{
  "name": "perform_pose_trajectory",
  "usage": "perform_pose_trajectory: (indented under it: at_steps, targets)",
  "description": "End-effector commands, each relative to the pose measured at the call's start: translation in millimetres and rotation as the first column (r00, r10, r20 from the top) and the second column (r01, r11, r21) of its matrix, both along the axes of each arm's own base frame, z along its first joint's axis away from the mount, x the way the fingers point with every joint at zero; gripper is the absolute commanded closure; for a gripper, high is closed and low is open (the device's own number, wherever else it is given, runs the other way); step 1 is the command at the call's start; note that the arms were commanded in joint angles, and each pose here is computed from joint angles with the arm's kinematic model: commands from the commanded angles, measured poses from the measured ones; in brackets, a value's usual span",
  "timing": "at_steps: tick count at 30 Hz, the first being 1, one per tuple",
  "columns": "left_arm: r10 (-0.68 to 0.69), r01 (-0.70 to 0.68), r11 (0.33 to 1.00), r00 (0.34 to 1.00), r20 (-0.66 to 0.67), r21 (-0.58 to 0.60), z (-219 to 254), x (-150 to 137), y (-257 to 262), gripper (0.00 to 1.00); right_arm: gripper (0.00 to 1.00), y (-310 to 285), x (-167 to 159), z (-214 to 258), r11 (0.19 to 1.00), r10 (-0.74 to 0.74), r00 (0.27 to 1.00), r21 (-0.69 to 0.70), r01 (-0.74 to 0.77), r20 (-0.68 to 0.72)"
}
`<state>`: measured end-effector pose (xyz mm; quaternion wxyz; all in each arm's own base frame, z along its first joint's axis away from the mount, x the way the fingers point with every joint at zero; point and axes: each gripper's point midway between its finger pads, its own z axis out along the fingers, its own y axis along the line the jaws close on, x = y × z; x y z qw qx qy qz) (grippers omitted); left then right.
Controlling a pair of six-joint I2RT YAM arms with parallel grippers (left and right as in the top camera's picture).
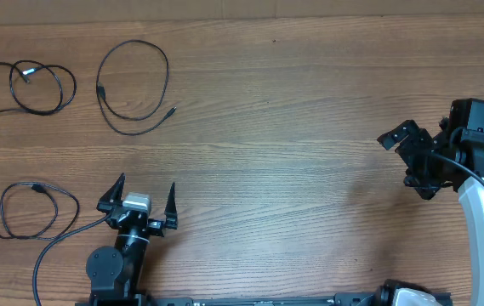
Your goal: Untangle cables
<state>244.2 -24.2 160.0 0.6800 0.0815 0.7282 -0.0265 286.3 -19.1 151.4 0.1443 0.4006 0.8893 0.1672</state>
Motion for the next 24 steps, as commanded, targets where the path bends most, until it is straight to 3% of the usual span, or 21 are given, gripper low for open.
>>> perform_pose_trajectory:
  at_steps: [1,12,16,24]
  targets:
    - [0.019,-0.019,1.000,1.000,0.012,0.022,-1,1,3,0.01,0.00,0,5,5,1.000,0.002,1.000,-0.003,-0.002,0.018]
    - [0.047,-0.047,0.998,0.999,0.006,-0.031,-1,1,7,0.01,0.00,0,5,5,1.000,0.002,1.000,-0.003,-0.002,0.018]
    - [0.120,-0.121,0.985,0.993,-0.017,-0.125,-3,2,19,0.01,0.00,0,5,5,1.000,0.002,1.000,-0.003,-0.002,0.018]
    - [0.130,-0.131,0.984,0.991,-0.020,-0.119,-4,2,20,0.01,0.00,0,5,5,1.000,0.002,1.000,-0.003,-0.002,0.018]
